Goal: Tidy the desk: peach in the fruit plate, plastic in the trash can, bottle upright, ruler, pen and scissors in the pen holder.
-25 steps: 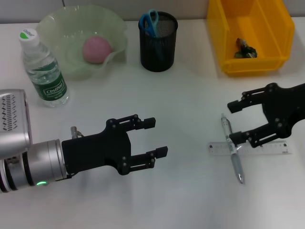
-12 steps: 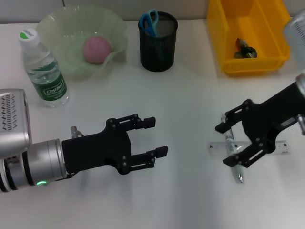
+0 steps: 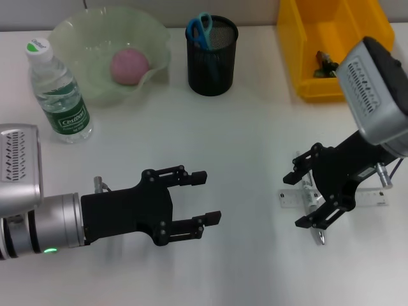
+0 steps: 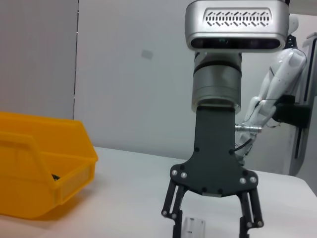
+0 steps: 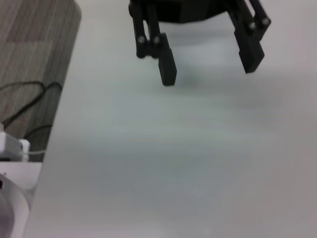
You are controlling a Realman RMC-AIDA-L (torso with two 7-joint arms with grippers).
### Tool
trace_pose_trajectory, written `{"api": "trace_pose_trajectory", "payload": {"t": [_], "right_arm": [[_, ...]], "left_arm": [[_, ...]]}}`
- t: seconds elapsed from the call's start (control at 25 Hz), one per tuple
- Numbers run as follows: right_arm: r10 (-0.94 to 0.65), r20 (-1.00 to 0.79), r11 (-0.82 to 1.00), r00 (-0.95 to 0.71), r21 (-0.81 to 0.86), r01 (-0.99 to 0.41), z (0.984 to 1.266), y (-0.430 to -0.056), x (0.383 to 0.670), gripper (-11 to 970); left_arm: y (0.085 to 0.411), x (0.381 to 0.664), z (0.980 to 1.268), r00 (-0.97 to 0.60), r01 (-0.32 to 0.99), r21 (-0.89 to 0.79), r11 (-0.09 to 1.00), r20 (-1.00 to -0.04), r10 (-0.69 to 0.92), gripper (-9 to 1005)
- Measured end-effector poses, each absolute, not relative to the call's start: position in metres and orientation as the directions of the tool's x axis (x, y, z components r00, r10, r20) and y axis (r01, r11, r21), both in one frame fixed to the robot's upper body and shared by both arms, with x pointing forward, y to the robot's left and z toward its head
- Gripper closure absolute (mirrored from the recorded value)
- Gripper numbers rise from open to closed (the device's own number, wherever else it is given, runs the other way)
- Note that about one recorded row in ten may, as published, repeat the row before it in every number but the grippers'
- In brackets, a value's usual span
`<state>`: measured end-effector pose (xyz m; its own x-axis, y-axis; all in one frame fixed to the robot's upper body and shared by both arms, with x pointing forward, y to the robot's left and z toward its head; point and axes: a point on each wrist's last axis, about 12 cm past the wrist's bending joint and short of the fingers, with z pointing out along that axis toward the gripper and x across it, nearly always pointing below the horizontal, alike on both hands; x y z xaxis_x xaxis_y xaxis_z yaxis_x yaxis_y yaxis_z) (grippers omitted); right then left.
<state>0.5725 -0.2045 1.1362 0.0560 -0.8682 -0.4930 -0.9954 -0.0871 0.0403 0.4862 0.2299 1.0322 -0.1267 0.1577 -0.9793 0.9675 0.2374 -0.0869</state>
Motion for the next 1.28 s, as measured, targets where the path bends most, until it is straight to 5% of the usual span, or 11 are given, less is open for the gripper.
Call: {"api": "trace_pose_trajectory", "payload": {"t": [1.28], "right_arm": [[-0.892,-0.439,-0.108,0.107,-0.022,-0.994,1.114,-0.189,0.577,213]], "left_arm": [[0.232,0.500,1.036,-0.154,0.974,-0.097,0.206,-0.948,0.278,287]]}}
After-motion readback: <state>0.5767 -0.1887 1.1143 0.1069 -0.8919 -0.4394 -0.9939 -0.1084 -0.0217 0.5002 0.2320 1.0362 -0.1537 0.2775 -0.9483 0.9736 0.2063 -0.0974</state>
